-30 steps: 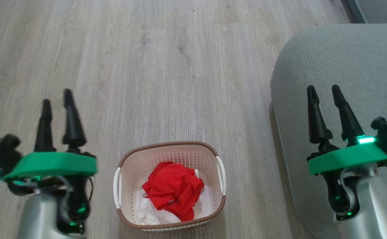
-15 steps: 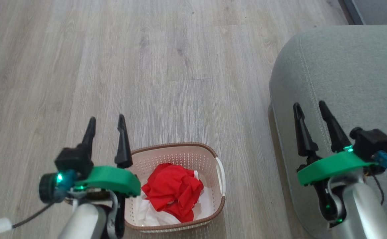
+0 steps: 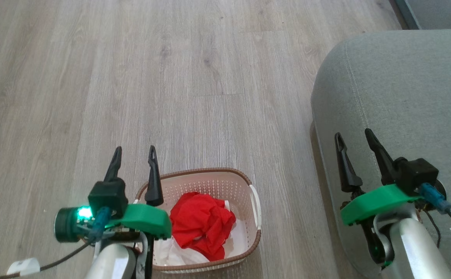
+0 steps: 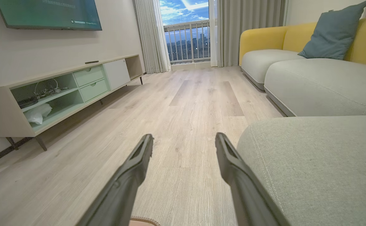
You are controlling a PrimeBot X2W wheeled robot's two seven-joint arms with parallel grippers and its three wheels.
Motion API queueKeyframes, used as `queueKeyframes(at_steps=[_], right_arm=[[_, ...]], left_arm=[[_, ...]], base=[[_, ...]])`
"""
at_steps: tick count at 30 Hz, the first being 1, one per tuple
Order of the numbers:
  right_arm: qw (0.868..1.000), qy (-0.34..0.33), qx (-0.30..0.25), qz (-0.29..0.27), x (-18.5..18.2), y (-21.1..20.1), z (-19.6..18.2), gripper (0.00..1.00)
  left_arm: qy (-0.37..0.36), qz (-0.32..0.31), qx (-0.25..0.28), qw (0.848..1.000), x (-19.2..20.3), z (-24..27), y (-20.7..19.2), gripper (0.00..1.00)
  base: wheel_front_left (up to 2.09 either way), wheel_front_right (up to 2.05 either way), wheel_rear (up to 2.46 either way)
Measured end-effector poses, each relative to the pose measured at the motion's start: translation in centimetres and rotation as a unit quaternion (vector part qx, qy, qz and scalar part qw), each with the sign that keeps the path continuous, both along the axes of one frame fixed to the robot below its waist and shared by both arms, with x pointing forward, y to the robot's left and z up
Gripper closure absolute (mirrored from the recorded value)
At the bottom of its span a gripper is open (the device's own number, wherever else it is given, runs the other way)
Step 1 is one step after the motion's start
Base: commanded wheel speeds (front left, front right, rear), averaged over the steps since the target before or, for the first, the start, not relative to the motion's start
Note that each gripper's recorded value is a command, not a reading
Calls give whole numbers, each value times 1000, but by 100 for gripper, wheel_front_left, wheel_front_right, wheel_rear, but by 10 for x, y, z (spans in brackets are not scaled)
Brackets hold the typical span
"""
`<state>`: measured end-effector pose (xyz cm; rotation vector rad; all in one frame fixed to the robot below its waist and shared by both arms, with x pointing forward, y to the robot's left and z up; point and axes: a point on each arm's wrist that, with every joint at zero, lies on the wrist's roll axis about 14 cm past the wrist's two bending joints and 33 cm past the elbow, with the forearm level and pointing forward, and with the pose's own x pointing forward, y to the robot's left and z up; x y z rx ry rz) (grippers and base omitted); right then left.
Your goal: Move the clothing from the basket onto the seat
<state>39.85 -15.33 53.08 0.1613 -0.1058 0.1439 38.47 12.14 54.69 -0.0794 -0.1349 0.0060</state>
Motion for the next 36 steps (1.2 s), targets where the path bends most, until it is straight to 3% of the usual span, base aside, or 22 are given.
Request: queueKeyframes(at_steps=[18,36], right_arm=[[995,-25,-90,24,8,16,2,0],[996,-19,-83,22,8,15,-2,0]], left_arm=[[-33,-7,-6,999,10,6,12,0],[-4,-24,-19,1000,11,-13,10,0]], base=[[0,0,0],[0,0,0]])
